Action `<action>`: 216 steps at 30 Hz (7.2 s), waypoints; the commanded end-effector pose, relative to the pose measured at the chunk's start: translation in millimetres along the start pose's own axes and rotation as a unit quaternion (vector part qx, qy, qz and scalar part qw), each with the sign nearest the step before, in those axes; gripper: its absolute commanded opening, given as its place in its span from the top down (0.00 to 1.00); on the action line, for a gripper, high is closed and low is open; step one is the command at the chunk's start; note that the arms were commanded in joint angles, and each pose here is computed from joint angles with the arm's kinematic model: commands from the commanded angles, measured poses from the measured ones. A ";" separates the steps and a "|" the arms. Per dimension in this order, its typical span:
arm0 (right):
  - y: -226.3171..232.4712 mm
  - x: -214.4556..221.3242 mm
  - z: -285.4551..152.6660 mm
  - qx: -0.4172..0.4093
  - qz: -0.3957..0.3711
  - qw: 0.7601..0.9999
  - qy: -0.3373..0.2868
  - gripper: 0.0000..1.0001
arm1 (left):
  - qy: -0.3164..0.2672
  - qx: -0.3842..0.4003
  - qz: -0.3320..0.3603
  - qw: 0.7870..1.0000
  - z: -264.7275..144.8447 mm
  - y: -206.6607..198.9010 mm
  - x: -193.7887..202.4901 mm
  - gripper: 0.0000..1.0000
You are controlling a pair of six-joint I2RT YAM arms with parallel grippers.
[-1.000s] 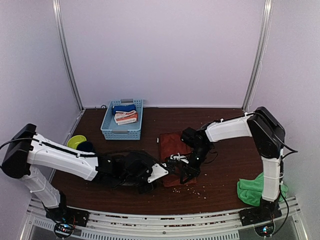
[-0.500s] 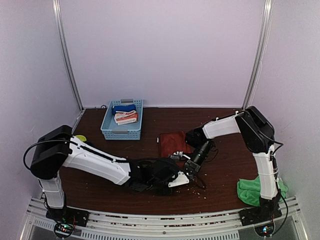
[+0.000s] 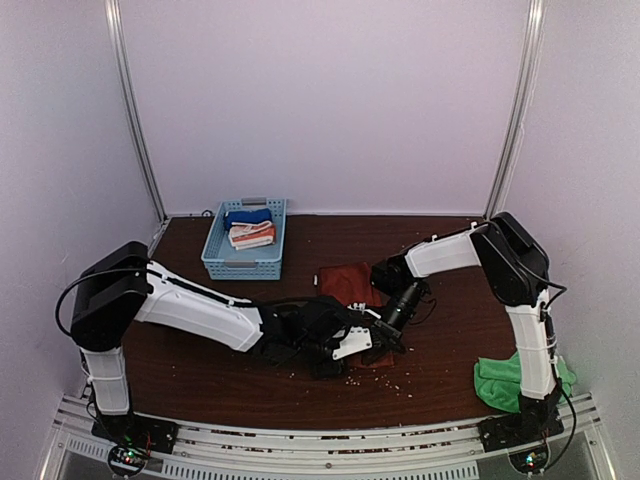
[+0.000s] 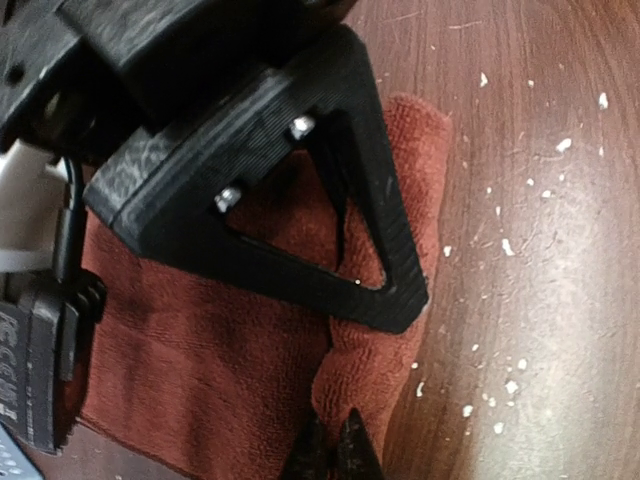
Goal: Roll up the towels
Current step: Roll the towel at the center of the board.
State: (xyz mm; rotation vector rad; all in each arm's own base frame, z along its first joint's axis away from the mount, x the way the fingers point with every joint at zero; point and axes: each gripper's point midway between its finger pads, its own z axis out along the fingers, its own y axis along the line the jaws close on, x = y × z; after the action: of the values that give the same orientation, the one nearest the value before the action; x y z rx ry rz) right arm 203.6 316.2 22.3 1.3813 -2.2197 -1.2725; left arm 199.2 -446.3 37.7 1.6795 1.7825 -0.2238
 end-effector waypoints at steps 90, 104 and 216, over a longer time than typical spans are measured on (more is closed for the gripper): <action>73.8 54.9 35.7 0.050 -0.147 0.982 0.105 0.97 | -0.165 -0.088 -0.172 0.967 -155.1 76.3 -20.7 0.30; 16.8 45.2 20.9 -0.081 0.030 0.991 0.102 0.99 | -0.079 0.019 0.049 0.996 -89.9 -56.9 -56.6 0.62; 57.9 40.9 29.4 0.087 -0.145 0.978 0.119 0.93 | -0.152 -0.112 -0.119 0.975 -171.8 40.1 -6.8 0.55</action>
State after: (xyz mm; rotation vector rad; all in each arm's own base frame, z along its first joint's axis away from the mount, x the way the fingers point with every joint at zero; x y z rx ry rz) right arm 140.7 318.8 39.6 2.0398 -2.1428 -0.8807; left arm 208.5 -331.8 151.6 1.0506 2.0139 -0.4660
